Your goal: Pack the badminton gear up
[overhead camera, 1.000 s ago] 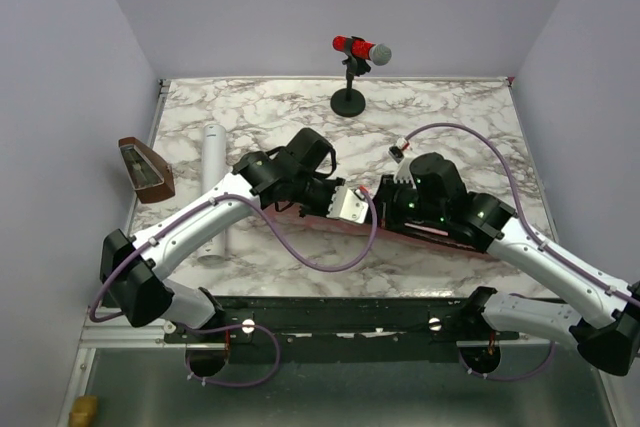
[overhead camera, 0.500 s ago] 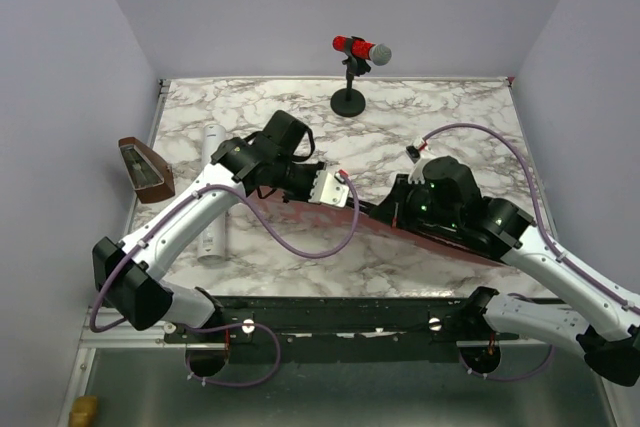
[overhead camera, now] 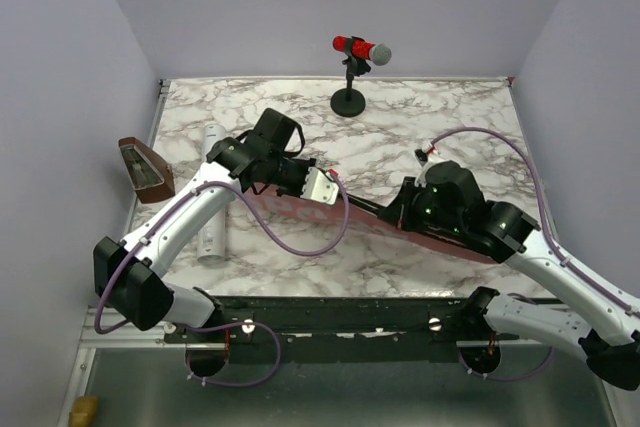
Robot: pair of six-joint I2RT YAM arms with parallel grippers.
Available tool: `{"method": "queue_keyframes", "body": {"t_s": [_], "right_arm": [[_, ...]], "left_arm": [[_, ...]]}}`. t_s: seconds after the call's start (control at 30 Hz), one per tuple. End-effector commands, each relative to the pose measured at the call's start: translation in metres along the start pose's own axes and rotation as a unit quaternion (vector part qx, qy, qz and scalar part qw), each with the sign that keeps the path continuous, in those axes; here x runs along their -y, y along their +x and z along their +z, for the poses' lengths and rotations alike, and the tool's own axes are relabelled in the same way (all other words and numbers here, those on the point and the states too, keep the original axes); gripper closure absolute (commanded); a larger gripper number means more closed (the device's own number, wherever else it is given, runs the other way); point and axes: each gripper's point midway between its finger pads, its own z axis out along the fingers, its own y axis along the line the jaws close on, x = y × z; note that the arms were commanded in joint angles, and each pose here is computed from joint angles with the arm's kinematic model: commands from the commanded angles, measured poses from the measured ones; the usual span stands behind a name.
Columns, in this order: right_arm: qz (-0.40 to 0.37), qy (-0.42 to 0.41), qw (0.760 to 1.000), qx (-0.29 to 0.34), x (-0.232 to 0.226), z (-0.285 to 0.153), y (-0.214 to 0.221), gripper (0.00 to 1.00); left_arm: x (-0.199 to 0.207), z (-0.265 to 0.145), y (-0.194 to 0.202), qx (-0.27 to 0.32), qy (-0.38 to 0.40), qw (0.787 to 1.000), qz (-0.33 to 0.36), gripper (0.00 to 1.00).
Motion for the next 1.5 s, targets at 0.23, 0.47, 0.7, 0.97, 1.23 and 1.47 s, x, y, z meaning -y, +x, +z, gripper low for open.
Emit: {"method": "queue_keyframes", "body": {"t_s": [0.23,0.47,0.7,0.97,1.23,1.47], "right_arm": [[0.014,0.06,0.998,-0.001,0.036,-0.013,0.019,1.0],[0.025,0.04,0.999,-0.006,0.034,-0.009,0.027,1.0],[0.03,0.014,0.999,-0.014,0.023,0.008,0.029,1.0],[0.03,0.004,1.0,-0.003,0.016,0.004,0.021,1.0],[0.034,-0.011,0.999,0.013,0.006,-0.004,0.01,1.0],[0.033,-0.03,0.999,0.014,-0.003,-0.007,0.006,1.0]], "left_arm": [[-0.013,0.002,0.048,-0.086,-0.013,0.996,-0.008,0.9],[-0.025,-0.008,0.023,-0.069,-0.021,0.997,-0.002,0.22],[-0.005,-0.008,-0.051,0.004,0.02,0.999,0.028,0.02],[0.03,0.048,-0.08,0.028,0.12,0.992,0.007,0.02],[0.024,0.087,-0.075,0.021,0.133,0.991,-0.027,0.01],[0.016,0.098,-0.077,0.028,0.129,0.991,-0.023,0.27]]}}
